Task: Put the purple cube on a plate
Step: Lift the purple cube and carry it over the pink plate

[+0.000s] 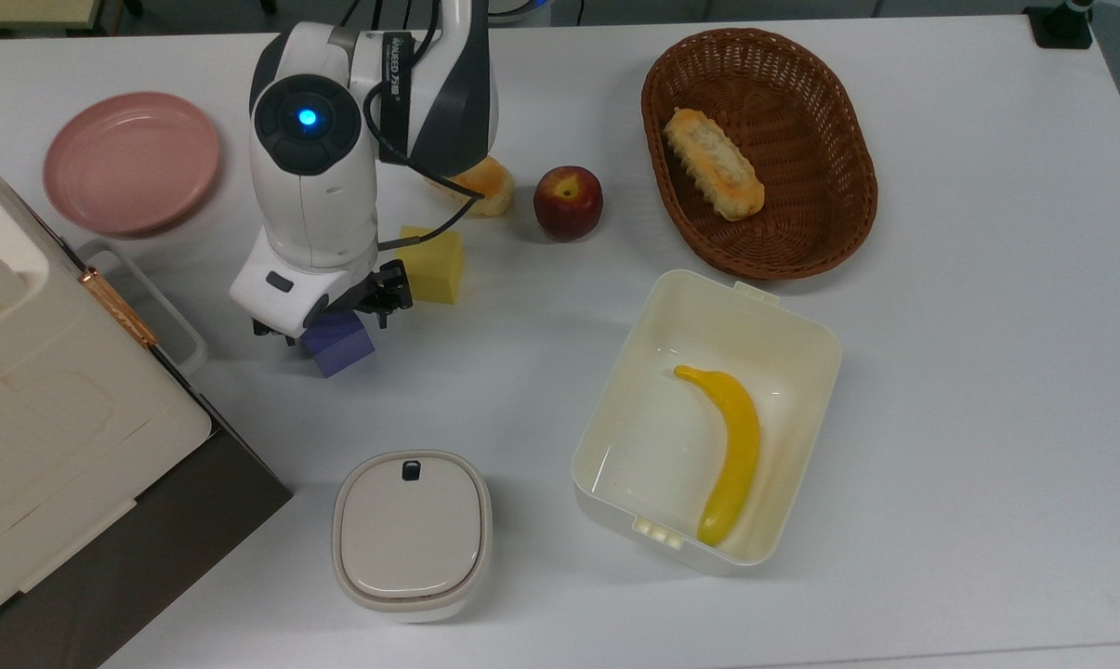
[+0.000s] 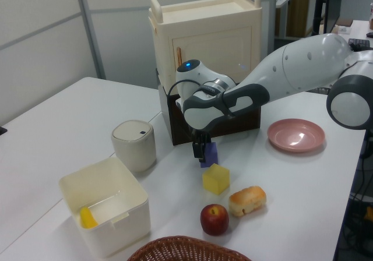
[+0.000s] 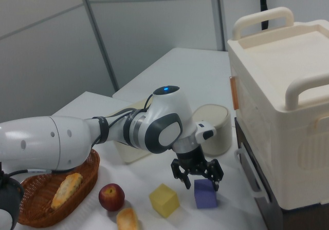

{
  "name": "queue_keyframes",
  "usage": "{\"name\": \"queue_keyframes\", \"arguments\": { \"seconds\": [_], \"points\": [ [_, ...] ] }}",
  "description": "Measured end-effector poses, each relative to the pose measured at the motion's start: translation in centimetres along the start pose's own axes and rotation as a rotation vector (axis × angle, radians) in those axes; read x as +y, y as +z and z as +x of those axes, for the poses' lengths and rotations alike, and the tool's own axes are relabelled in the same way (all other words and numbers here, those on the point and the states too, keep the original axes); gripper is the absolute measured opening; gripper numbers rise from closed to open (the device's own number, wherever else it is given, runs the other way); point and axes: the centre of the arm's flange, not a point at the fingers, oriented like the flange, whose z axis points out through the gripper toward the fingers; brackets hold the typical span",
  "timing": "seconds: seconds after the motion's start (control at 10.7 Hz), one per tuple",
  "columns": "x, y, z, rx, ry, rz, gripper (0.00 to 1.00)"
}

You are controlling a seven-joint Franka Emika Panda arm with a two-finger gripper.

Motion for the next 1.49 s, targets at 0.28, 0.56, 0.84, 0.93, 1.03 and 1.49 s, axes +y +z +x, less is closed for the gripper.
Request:
{"name": "queue_keyframes", "arguments": {
  "seconds": [0.28,0.56,0.84,0.93,1.03,1.49],
  "points": [
    [-0.1,1.2,0.0,-0.013,0.002,0.005,0.80],
    [0.1,0.9,0.1,-0.006,0.107,0.004,0.59],
    [0.9,-2.9,-1.2,-0.022,0.167,0.006,0.59],
    [1.5,-4.8,-2.0,-0.022,0.180,0.005,0.59],
    [2.2,-6.5,-2.8,-0.021,0.195,0.004,0.59],
    [9.7,-9.2,-8.5,-0.011,0.301,-0.005,0.59]
  ]
}}
